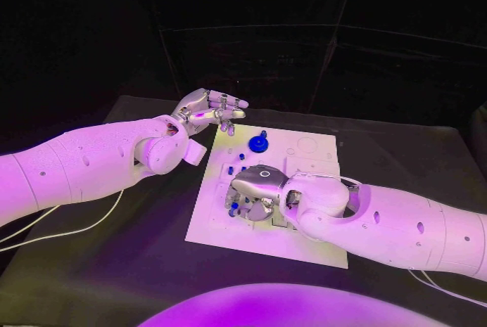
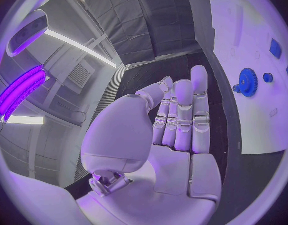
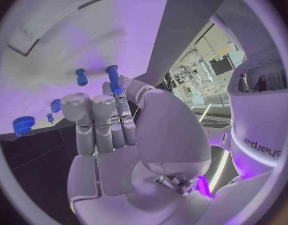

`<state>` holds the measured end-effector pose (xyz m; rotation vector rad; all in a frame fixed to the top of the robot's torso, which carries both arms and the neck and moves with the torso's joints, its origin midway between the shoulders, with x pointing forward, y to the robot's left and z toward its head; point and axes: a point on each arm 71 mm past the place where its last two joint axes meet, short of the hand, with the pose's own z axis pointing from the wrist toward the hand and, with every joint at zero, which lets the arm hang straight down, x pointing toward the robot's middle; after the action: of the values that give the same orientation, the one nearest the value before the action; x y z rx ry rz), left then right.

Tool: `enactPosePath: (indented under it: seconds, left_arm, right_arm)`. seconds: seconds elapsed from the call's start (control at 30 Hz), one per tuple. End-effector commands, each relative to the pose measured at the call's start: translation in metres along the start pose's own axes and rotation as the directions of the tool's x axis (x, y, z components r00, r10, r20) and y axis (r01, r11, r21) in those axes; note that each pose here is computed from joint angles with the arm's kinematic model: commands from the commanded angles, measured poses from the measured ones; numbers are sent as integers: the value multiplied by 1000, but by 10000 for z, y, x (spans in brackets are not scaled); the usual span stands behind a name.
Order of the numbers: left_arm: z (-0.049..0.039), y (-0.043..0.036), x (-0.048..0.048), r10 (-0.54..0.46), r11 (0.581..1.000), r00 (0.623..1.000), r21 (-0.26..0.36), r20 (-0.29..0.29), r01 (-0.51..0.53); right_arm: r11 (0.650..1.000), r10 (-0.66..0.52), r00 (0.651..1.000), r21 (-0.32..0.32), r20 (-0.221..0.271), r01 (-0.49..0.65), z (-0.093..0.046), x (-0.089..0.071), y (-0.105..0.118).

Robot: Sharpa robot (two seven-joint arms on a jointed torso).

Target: Assemble the parts on the task board

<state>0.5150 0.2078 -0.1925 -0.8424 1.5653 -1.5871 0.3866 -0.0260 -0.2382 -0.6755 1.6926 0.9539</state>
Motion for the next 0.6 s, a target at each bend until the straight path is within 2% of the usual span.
enactPosePath:
  seconds: [0.03, 0.43, 0.6]
  left_arm:
    - [9, -14, 15, -9, 1000, 1000, 9, -12, 9]
    - [9, -13, 14, -9, 1000, 1000, 7, -12, 9]
    - [9, -13, 12, -9, 1000, 1000, 7, -12, 9]
  right_arm:
    - [1000, -20, 1000, -2, -21, 19, 8, 22, 8]
    - [1000, -11, 1000, -19, 22, 12, 16, -5, 22]
    - [1000, 4, 997, -24, 77, -3, -6, -42, 6]
